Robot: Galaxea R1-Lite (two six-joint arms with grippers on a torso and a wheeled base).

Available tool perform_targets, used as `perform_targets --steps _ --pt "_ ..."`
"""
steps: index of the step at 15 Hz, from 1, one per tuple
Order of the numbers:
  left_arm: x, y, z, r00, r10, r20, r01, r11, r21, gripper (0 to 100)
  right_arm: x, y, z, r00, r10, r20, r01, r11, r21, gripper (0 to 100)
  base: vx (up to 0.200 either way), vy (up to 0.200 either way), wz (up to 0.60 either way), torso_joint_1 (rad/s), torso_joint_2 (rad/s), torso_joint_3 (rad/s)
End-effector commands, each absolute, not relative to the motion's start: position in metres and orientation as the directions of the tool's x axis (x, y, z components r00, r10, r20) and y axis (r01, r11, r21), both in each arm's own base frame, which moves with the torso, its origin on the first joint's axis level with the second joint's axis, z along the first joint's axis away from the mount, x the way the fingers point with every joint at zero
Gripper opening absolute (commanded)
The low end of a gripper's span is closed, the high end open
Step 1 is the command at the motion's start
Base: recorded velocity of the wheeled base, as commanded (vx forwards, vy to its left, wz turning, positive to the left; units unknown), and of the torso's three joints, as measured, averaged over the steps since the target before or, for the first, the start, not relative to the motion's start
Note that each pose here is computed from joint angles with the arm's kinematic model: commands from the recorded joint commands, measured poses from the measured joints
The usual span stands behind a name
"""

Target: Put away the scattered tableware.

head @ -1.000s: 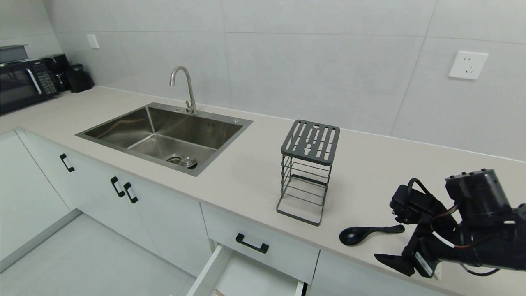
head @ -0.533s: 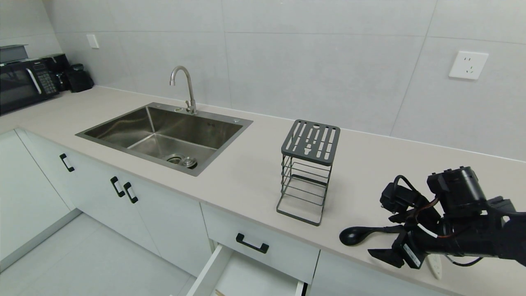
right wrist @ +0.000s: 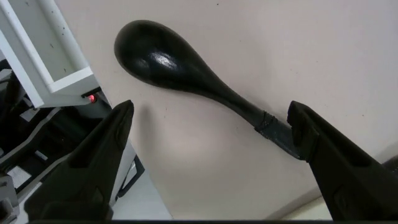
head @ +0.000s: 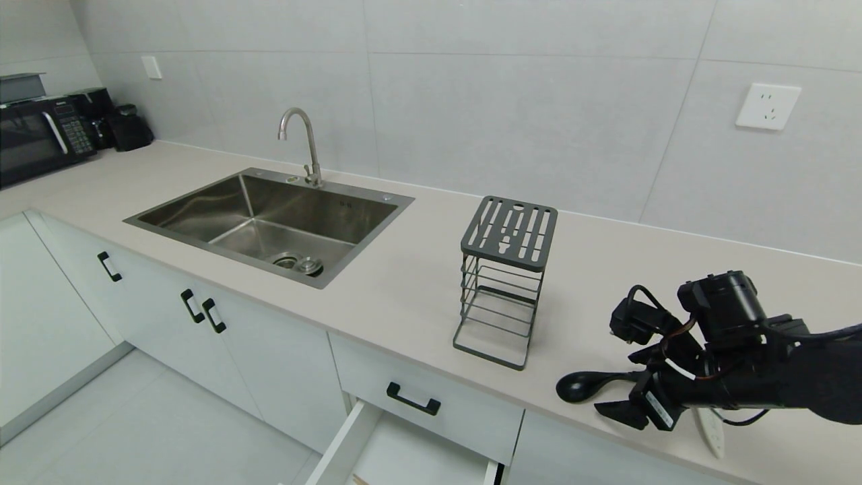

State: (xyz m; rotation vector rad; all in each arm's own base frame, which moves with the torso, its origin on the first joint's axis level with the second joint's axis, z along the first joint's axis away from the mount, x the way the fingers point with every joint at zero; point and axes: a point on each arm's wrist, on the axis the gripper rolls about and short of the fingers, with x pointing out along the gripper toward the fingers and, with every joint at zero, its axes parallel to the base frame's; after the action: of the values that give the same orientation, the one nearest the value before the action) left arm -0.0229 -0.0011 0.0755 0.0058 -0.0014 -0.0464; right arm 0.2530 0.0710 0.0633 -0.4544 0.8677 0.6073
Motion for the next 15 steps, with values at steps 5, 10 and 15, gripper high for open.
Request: perform_targets --steps 5,10,15 --pt "-0.023 -0.001 0.075 0.999 -0.046 0.0 0.046 0.999 0.006 100 0.265 0.075 0.052 0.49 0.306 -0.816 -0.623 0.777 -0.083 100 0.0 0.0 0.0 0.0 0.0 0.0" --pt "-0.023 -0.001 0.075 0.999 -0.046 0.0 0.046 0.999 0.006 100 0.266 0.075 0.047 0.494 0.299 -0.816 -0.572 0.819 -0.047 100 0.0 0.0 0.0 0.0 0.0 0.0" --pt "-0.023 -0.001 0.075 0.999 -0.046 0.0 0.046 0.999 0.006 100 0.266 0.075 0.044 0.487 0.295 -0.822 -0.573 0.818 -0.046 0 0.0 0.0 0.0 0.0 0.0 0.0"
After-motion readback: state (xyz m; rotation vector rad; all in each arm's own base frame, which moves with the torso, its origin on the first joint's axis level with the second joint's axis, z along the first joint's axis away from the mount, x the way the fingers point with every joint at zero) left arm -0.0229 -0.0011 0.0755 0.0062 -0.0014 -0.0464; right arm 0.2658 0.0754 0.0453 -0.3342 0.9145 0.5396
